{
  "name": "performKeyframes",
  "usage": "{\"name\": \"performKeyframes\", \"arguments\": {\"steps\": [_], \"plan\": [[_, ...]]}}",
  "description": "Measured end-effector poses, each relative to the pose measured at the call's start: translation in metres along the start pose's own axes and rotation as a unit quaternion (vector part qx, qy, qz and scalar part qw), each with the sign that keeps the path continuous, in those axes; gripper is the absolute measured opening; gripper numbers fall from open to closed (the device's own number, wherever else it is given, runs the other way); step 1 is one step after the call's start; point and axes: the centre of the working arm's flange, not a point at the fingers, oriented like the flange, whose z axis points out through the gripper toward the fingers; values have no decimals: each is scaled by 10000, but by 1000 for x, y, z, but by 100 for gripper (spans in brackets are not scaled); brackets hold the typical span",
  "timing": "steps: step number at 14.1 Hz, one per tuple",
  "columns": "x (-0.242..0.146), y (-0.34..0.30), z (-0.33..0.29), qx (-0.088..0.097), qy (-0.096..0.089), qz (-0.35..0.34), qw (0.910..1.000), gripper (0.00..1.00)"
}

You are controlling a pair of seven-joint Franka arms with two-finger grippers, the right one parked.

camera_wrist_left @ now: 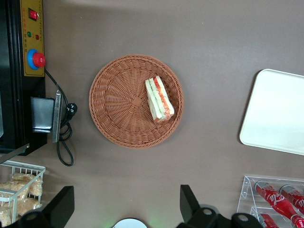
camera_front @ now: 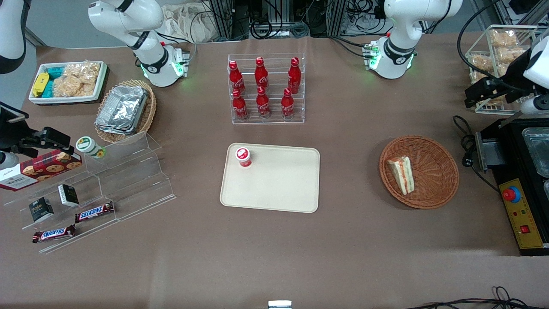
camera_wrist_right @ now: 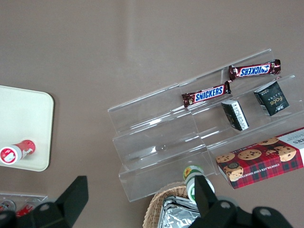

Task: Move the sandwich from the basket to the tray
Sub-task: 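Move the left gripper over the sandwich in the wicker basket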

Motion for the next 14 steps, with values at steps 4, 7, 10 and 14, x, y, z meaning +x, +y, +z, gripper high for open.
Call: {"name": "performKeyframes", "arguments": {"steps": [4, 7, 10, 14], "plan": [[3, 1, 4, 2, -10, 11, 10000, 100], [9, 1, 12, 13, -62, 8, 10000, 100], [26, 4, 43, 59, -333, -285, 9990, 100], [65, 15, 116, 130, -754, -491, 9959, 100]]}}
